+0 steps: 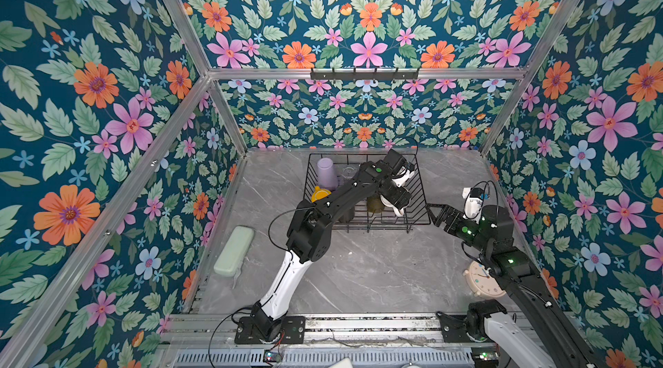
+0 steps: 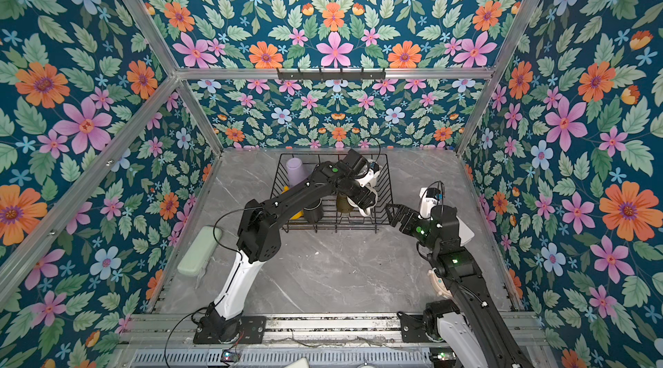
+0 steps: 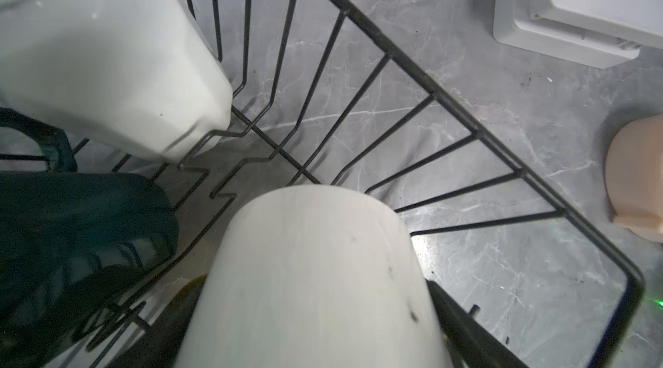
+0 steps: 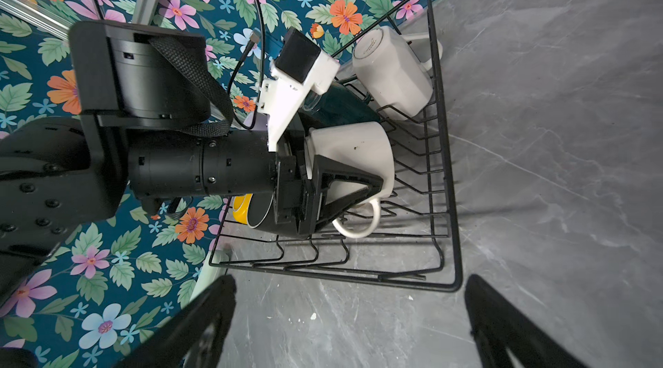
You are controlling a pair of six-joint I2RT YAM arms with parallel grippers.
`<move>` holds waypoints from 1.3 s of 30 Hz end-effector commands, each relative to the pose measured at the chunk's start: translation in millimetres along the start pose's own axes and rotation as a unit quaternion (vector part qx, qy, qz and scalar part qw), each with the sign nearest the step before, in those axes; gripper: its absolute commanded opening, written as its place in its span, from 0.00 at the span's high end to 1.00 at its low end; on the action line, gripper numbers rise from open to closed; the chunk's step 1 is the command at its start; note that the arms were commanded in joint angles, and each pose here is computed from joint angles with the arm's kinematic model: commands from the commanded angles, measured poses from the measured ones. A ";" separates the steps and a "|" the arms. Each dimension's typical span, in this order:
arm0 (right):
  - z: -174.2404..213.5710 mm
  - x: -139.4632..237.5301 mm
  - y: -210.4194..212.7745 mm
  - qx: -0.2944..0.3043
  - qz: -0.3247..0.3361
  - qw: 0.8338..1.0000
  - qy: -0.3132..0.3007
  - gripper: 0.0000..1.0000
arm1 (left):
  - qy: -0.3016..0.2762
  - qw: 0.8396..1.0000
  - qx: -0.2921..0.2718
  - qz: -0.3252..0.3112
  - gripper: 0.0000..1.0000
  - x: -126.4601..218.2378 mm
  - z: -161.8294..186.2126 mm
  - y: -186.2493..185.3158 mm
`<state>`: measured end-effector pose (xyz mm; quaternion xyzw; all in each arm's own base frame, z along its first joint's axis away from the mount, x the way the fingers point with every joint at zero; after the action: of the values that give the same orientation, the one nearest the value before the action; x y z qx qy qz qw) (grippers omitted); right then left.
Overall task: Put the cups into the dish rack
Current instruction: 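Lower the red-lined mug upside down into the rack beside the olive cup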
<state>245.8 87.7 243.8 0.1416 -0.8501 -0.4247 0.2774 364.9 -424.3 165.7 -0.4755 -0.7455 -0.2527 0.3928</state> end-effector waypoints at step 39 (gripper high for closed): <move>2.1 -0.3 -1.3 -0.020 -0.007 1.000 -0.001 0.01 | 0.047 0.992 -0.097 -0.060 1.00 11.4 6.6 -2.3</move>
<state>243.8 87.7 237.3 0.1355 -0.8405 -0.4406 0.2849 360.2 -419.9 169.5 -0.4588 -0.7332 -0.3454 0.3642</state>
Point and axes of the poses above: each gripper's point midway between its finger pads, its own x axis back along the fingers, its own y axis along the line the jaws close on, z = x × y, the point moved 4 cm from there along x, back along the fingers, and after that the axes turned 12 degrees about -x, right-handed, at the moved point
